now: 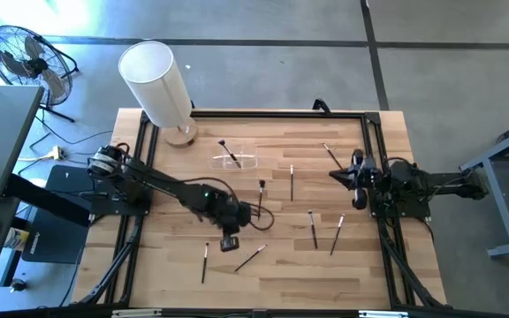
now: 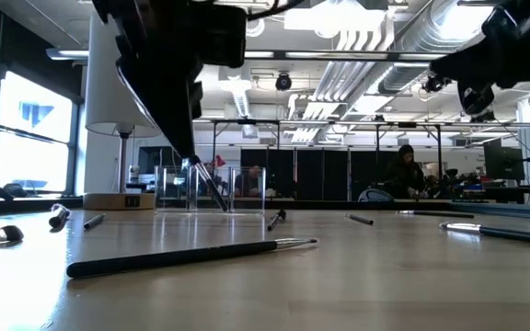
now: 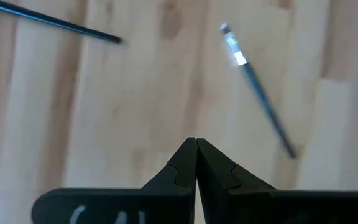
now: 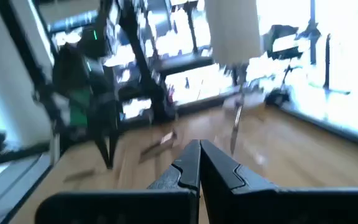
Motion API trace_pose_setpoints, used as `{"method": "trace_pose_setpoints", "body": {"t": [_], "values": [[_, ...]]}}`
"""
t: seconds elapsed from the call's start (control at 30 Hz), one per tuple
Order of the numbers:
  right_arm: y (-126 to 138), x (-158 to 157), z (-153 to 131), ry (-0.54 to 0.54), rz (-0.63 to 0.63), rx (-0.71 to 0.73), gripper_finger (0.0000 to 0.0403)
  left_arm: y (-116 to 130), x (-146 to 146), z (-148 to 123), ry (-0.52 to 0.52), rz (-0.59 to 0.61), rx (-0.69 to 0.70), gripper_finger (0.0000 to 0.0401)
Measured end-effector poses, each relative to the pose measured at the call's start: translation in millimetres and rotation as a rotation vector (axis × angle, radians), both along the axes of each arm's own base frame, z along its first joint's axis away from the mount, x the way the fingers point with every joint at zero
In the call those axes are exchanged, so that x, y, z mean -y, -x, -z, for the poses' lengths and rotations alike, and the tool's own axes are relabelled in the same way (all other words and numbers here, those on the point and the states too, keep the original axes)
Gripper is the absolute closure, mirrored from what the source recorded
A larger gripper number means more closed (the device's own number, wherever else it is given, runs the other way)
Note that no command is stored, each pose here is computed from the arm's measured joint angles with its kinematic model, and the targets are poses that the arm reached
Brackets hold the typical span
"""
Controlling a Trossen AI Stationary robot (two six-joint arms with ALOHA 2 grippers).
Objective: Pick & Place Makeup Supplies
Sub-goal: Put the black makeup brush into the transparent organizer
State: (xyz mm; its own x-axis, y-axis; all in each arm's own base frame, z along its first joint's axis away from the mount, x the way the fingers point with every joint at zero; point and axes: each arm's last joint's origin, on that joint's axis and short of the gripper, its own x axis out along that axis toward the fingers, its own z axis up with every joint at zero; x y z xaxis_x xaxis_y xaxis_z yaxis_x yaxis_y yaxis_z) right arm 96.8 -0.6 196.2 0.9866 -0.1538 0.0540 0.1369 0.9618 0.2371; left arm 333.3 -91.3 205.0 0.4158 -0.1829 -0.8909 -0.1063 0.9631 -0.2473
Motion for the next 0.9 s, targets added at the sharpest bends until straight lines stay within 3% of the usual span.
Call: {"method": "trace_pose_setpoints", "body": {"t": [0.13,0.27,0.37,0.5,0.63,0.73,0.9], "values": [[-8.2,3.5,-31.4,0.102,0.151,-0.014,0.0402,14.5,-25.0,3.9,-0.009,0.03,-0.022,0.0401],[-34.1,11.5,-55.7,0.135,0.39,-0.249,0.0403,38.4,-48.7,8.9,-0.012,0.004,-0.027,0.0401],[-59.4,23.8,-67.3,0.116,0.515,-0.488,0.0403,51.3,-61.2,5.4,-0.006,-0.031,0.07,0.0401],[-91.6,55.5,-70.1,-0.043,0.621,-0.795,0.0402,70.4,-70.8,-2.3,-0.028,-0.092,0.148,0.0401],[-116.6,101.9,-66.0,-0.273,0.572,-0.987,0.0398,80.3,-73.4,-13.1,-0.041,-0.127,0.175,0.0401],[-123.7,138.9,-53.1,-0.42,0.528,-1.108,0.0383,80.3,-73.6,-21.2,-0.037,-0.138,0.23,0.0401],[-122.2,181.5,-20.8,-0.516,0.561,-1.306,0.0338,80.2,-73.5,-23.6,-0.009,-0.175,0.246,0.0401]]}}
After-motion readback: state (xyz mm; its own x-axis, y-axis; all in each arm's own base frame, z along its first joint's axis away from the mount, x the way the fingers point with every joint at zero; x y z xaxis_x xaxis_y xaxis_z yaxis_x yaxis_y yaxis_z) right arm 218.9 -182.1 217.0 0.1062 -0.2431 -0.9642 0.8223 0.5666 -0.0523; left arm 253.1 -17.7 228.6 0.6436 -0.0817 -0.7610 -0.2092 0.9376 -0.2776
